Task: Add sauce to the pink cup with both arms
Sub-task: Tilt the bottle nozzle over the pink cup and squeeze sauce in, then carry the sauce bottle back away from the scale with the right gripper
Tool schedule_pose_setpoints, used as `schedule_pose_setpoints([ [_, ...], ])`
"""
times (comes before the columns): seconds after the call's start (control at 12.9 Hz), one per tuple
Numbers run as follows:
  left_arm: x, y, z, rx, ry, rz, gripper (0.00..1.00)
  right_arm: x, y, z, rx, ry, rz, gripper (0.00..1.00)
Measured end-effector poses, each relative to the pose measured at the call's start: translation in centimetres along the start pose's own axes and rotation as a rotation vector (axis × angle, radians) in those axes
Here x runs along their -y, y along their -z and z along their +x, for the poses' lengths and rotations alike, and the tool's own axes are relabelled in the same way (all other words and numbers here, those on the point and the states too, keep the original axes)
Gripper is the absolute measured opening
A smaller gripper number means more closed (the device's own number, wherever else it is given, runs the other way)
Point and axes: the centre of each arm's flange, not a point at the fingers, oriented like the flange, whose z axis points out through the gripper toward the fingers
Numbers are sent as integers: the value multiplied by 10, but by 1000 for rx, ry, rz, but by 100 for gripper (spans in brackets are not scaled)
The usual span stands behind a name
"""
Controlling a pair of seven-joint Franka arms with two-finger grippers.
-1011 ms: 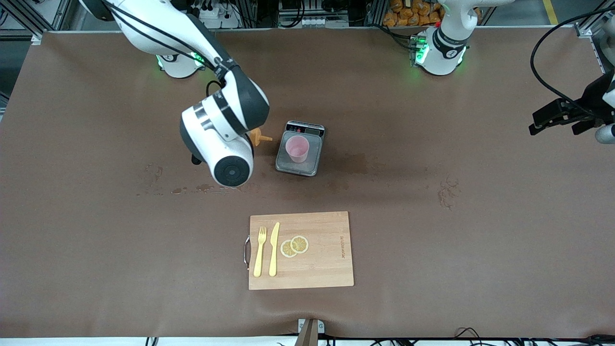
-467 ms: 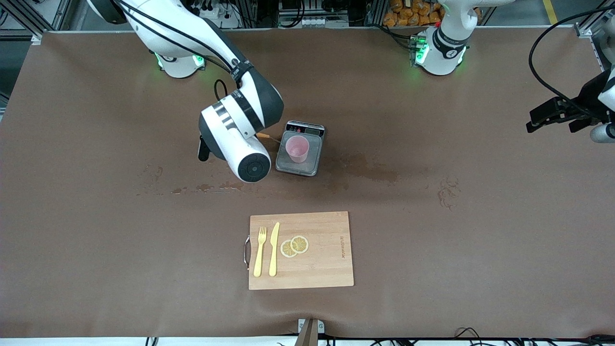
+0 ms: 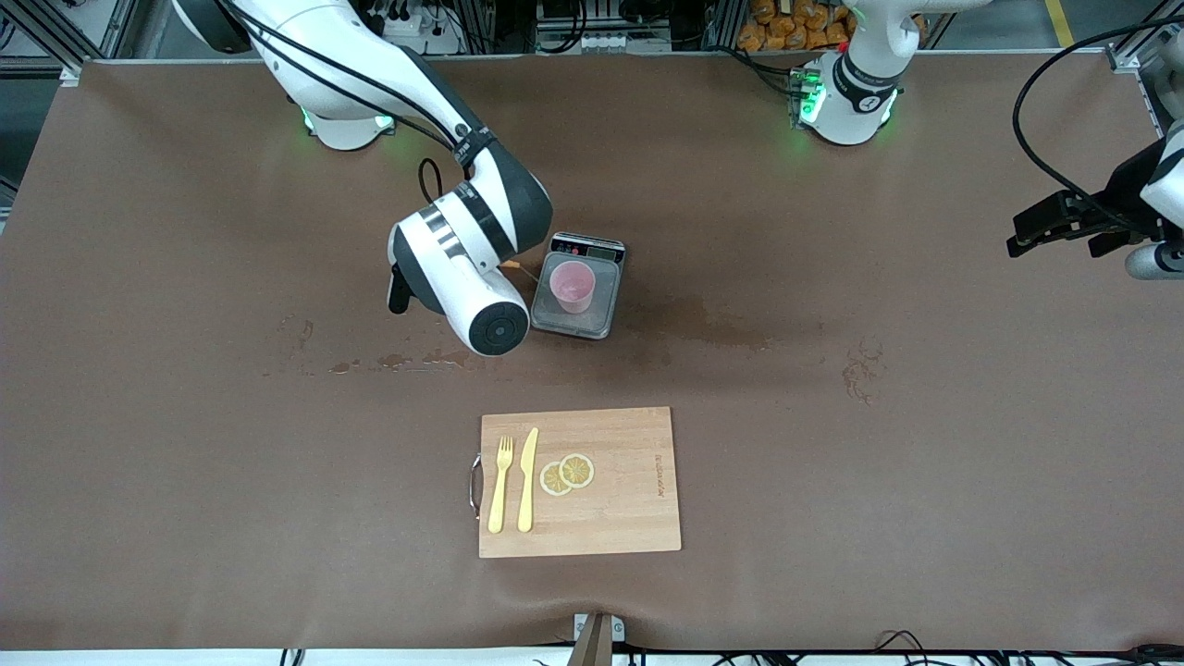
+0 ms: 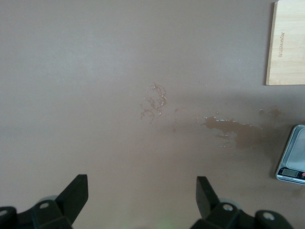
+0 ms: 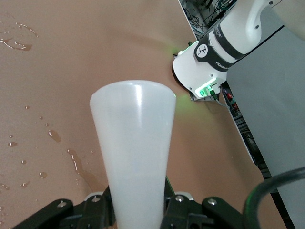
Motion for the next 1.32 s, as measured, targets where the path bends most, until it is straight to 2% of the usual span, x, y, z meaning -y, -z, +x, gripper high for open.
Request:
schedule_pose_setpoints([
  [0.23,0,-2,1,4,0,0,100,15,4,12,39,38,13,35],
  [0.62,0,-3,1,6,0,0,100,54,16,67,218,167,-23,35],
  [1.01,3,-2,1,3,5,0,100,67,22,96,315,260,-30,35],
  [1.17,5,-2,1,1,8,0,100,77,26,121,387,313,-35,35],
  [1.32,6,-1,1,0,9,0,100,91,26,166,488,381,-39,35],
])
